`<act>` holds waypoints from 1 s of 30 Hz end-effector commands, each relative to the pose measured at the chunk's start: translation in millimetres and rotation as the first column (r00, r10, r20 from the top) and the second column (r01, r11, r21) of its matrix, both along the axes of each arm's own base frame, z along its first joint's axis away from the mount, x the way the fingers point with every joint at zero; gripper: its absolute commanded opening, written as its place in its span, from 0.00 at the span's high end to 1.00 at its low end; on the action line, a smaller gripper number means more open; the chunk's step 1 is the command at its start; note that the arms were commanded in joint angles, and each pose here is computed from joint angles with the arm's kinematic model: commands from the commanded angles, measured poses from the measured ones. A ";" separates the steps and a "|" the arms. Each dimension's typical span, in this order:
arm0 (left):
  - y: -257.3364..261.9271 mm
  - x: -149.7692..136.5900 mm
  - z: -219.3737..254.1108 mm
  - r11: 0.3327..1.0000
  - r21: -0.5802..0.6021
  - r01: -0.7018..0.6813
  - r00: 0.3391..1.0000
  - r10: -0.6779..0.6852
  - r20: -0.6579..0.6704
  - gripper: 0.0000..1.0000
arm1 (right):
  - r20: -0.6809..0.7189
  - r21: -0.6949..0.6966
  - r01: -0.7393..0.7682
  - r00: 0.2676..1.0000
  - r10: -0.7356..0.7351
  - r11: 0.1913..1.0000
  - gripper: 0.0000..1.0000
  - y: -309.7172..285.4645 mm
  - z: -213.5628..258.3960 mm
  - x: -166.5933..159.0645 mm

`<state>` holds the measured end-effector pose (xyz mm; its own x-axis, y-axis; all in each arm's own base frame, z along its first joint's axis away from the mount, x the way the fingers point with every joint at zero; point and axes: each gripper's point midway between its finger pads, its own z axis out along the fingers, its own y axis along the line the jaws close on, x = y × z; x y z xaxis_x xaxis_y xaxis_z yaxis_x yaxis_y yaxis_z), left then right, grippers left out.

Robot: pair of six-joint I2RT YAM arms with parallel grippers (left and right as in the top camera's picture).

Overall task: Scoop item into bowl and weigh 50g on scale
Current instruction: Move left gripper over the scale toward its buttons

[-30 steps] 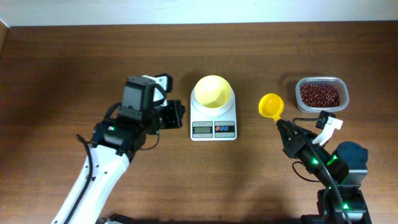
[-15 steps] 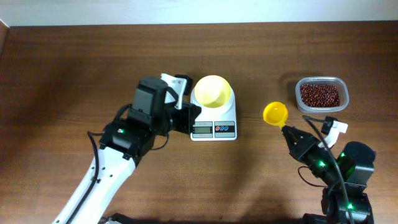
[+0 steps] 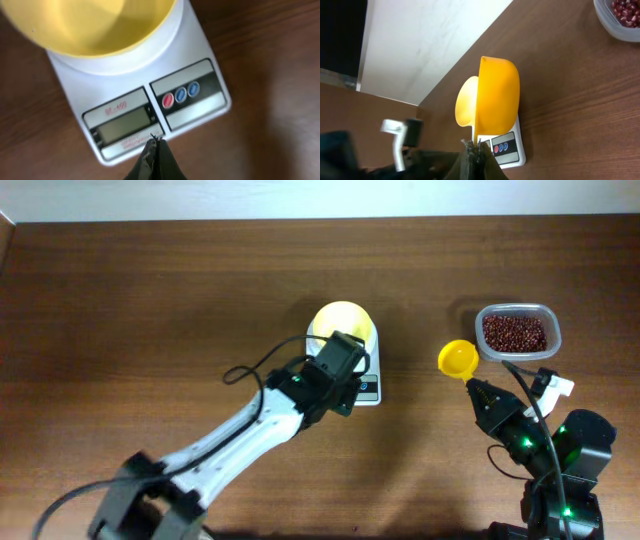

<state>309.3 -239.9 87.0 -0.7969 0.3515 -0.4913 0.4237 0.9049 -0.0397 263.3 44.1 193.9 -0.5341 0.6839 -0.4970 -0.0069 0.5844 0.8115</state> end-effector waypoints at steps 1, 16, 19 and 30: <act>-7.9 11.5 -11.9 1.000 0.016 0.008 1.000 -0.009 0.022 1.00 | 0.043 -0.021 0.004 0.999 -0.003 1.000 0.96 -2.4 11.1 2.1; -38.6 41.4 -50.8 0.951 -0.179 -0.251 0.968 0.250 -0.027 1.00 | 0.040 -0.032 0.033 0.999 -0.032 0.999 0.96 -7.4 9.7 4.0; -32.9 39.7 -58.1 0.924 -0.177 -0.338 0.941 0.333 -0.061 1.00 | 0.039 -0.034 0.038 0.999 -0.037 0.999 0.96 -8.2 9.5 4.3; -34.0 25.5 -65.2 0.930 -0.148 -0.338 0.940 0.324 -0.107 1.00 | 0.038 -0.034 0.038 0.999 -0.037 0.999 0.96 -8.2 9.4 4.3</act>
